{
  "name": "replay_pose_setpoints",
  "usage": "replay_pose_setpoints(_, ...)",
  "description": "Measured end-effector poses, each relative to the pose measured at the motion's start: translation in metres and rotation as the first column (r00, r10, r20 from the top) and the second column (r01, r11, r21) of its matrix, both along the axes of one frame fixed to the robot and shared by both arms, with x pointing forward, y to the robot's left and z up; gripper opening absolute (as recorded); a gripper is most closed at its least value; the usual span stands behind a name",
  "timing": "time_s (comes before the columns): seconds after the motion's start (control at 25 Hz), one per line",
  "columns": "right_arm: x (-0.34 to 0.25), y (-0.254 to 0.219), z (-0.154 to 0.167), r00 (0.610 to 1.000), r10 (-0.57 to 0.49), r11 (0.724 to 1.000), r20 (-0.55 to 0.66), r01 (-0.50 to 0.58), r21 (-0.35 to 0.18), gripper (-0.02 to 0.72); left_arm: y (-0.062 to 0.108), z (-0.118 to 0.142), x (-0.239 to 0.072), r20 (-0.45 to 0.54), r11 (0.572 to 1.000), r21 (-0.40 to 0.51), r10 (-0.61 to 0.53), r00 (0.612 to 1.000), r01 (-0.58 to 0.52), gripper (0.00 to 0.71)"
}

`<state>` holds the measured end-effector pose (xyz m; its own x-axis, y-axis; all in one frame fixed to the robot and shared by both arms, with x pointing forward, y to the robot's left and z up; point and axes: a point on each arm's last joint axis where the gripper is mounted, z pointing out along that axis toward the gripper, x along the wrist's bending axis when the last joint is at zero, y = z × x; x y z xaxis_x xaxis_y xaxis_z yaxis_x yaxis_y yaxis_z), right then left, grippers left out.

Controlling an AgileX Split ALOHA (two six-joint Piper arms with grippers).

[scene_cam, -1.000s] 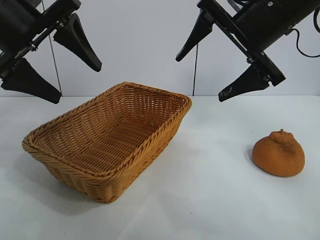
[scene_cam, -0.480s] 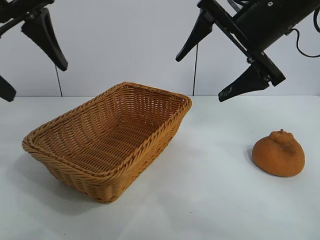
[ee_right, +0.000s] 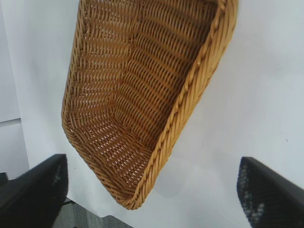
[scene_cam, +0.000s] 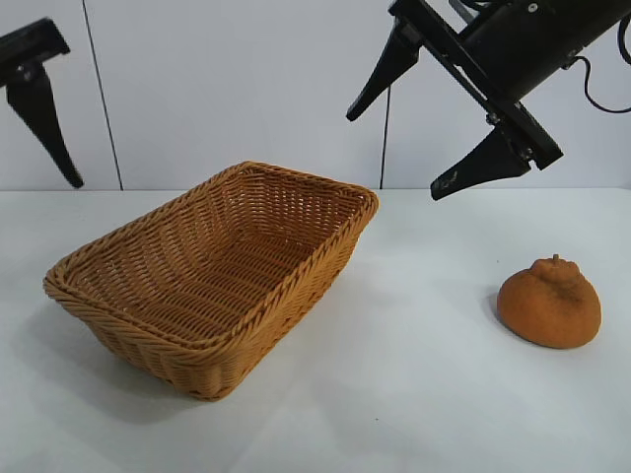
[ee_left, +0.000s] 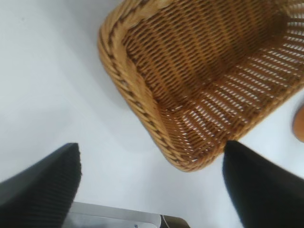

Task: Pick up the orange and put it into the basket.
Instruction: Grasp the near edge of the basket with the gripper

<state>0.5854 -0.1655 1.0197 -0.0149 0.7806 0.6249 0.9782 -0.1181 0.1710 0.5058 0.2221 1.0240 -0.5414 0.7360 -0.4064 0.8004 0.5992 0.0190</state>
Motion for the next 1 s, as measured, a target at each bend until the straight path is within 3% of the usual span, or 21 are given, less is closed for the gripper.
replay_pose_setpoints(0.16, 0.0, 0.0, 0.0, 1.0, 0.0, 1.0, 0.0, 0.0, 0.0, 0.661, -0.008, -0.014, -0.006, -0.005, 0.998, -0.012, 0.061, 0.998, -0.061, 0.582)
replay_pose_setpoints(0.4, 0.0, 0.0, 0.0, 1.0, -0.003, 1.0, 0.003, 0.003, 0.0, 0.661, -0.043, -0.017, -0.009, 0.059, 0.996, -0.039, 0.087, 0.994, -0.085, 0.582)
replay_pose_setpoints(0.52, 0.0, 0.0, 0.0, 1.0, -0.003, 1.0, 0.004, 0.003, -0.001, 0.661, -0.053, -0.027, -0.009, 0.027, 0.991, -0.017, 0.13, 0.991, -0.129, 0.582)
replay_pose_setpoints(1.0, 0.0, 0.0, 0.0, 1.0, -0.003, 1.0, 0.004, 0.003, -0.001, 0.661, -0.061, -0.084, 0.016, -0.01, 0.963, 0.057, 0.264, 0.965, -0.263, 0.582)
